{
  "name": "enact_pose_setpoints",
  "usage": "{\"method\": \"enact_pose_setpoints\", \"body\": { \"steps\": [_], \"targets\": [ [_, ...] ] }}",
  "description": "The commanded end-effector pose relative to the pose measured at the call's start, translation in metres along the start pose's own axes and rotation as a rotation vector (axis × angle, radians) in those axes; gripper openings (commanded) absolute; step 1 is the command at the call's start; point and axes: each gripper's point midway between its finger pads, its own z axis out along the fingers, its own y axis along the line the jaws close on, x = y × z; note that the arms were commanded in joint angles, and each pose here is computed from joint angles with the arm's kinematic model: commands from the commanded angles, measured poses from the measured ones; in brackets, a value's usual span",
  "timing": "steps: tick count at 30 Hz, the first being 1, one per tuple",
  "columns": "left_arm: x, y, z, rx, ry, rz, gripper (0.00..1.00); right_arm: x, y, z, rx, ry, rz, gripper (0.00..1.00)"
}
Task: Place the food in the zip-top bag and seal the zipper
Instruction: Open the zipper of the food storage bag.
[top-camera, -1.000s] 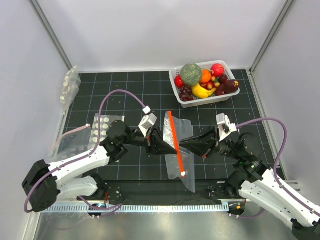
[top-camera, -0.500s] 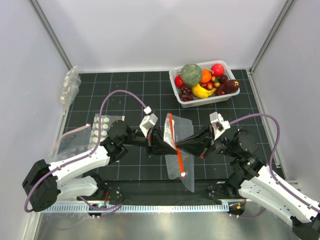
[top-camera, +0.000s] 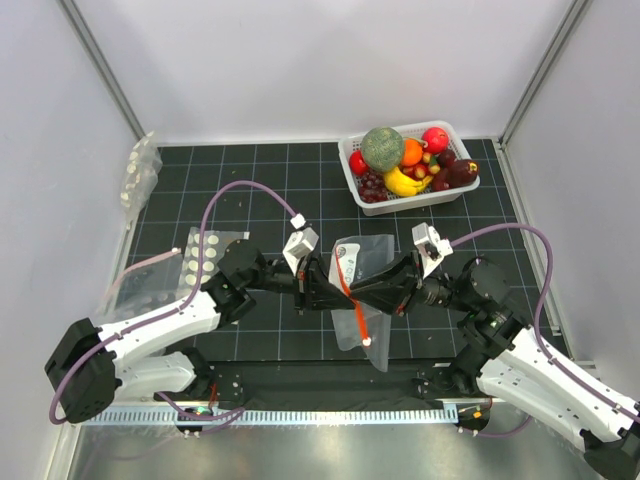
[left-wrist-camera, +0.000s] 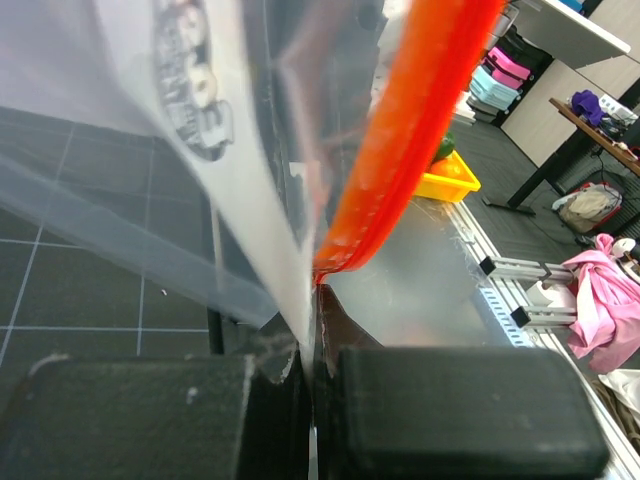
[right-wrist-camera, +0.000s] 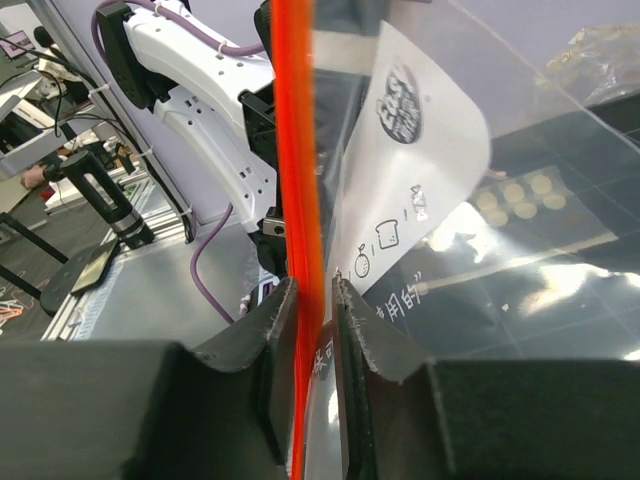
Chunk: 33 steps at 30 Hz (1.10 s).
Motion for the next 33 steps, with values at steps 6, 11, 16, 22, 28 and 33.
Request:
{"method": "enact_pose_setpoints", "body": {
  "steps": [6, 11, 16, 22, 28, 33],
  "targets": [
    [-0.019, -0.011, 0.003, 0.036, -0.032, 0.075, 0.00, -0.019, 0.016, 0.002, -0.060, -0.038, -0.030, 0.26],
    [-0.018, -0.013, 0.003, 0.044, -0.029, 0.077, 0.00, -0.017, 0.021, 0.002, -0.096, -0.032, -0.023, 0.27],
    [-0.018, -0.014, 0.004, 0.049, -0.028, 0.078, 0.00, -0.017, 0.025, 0.001, -0.117, -0.031, -0.025, 0.34],
    [-0.018, -0.016, 0.004, 0.055, -0.027, 0.079, 0.00, -0.019, 0.027, 0.001, -0.124, -0.037, -0.028, 0.29],
    [-0.017, -0.011, 0.005, 0.037, -0.029, 0.070, 0.06, -0.021, 0.029, -0.001, -0.120, -0.048, -0.032, 0.04],
    [-0.015, 0.013, 0.003, -0.107, -0.027, 0.048, 0.56, -0.024, -0.014, -0.004, 0.132, -0.063, -0.026, 0.01]
  ]
}}
